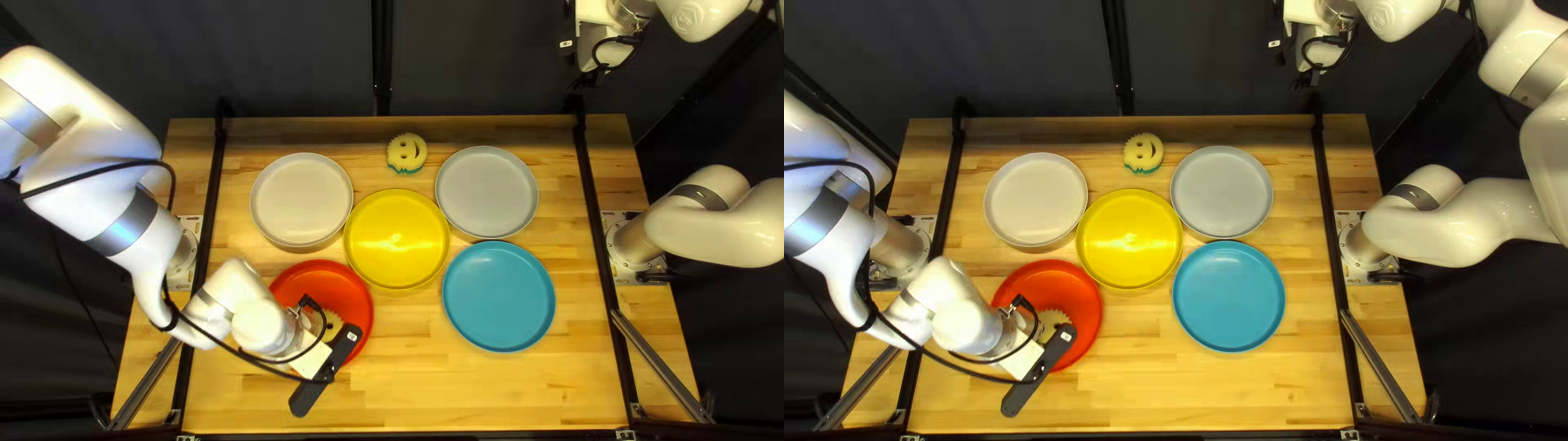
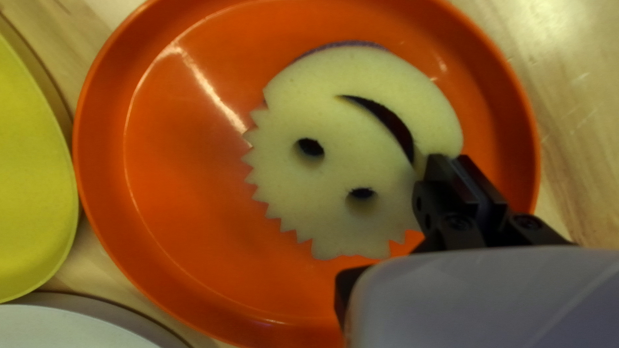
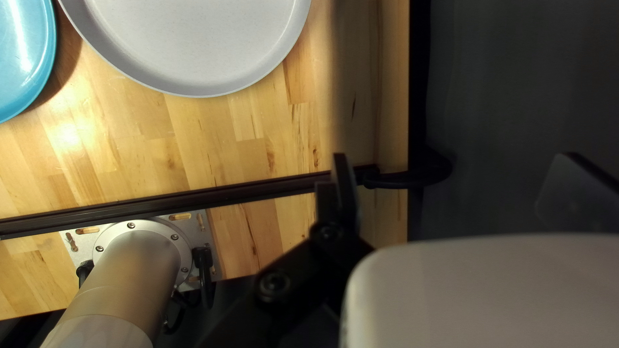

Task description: Pick up sponge and scrub the plate

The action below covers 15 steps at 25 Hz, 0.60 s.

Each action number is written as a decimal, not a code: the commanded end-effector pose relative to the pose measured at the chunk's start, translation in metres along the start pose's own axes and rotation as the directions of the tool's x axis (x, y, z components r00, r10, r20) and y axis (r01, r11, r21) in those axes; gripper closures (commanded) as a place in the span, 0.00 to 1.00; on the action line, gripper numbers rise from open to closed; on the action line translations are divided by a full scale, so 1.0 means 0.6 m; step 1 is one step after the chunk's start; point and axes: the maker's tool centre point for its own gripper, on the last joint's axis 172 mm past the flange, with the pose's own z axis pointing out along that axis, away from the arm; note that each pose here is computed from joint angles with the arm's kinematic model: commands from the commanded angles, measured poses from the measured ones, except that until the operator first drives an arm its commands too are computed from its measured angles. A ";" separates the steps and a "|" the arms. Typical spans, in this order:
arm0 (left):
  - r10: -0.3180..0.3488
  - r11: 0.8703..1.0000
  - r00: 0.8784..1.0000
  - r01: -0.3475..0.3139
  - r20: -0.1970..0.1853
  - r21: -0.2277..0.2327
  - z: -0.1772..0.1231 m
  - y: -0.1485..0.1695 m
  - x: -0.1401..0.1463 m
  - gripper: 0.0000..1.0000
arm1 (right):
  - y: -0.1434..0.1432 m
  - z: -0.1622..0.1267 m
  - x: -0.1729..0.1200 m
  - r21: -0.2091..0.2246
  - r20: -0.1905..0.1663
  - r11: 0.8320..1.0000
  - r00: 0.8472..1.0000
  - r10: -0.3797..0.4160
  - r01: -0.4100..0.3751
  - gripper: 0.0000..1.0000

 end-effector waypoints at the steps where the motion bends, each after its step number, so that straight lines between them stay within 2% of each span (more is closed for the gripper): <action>1: -0.020 1.000 1.000 0.020 -0.001 -0.005 -0.003 -0.028 -0.023 1.00 | 0.000 0.000 0.000 0.000 0.000 1.000 1.000 0.000 0.000 0.00; 4: -0.035 0.999 0.999 0.035 0.001 -0.009 -0.002 -0.042 -0.048 1.00 | 0.000 0.000 0.000 0.000 0.000 1.000 1.000 0.000 0.000 0.00; 7: -0.039 0.999 0.999 0.039 0.002 -0.009 0.001 -0.043 -0.048 1.00 | 0.000 0.000 0.000 0.000 0.000 1.000 1.000 0.000 0.000 0.00; 15: 0.008 1.000 1.000 -0.007 -0.010 0.018 -0.010 0.000 0.046 1.00 | 0.000 0.000 0.000 0.000 0.000 1.000 1.000 0.000 0.000 0.00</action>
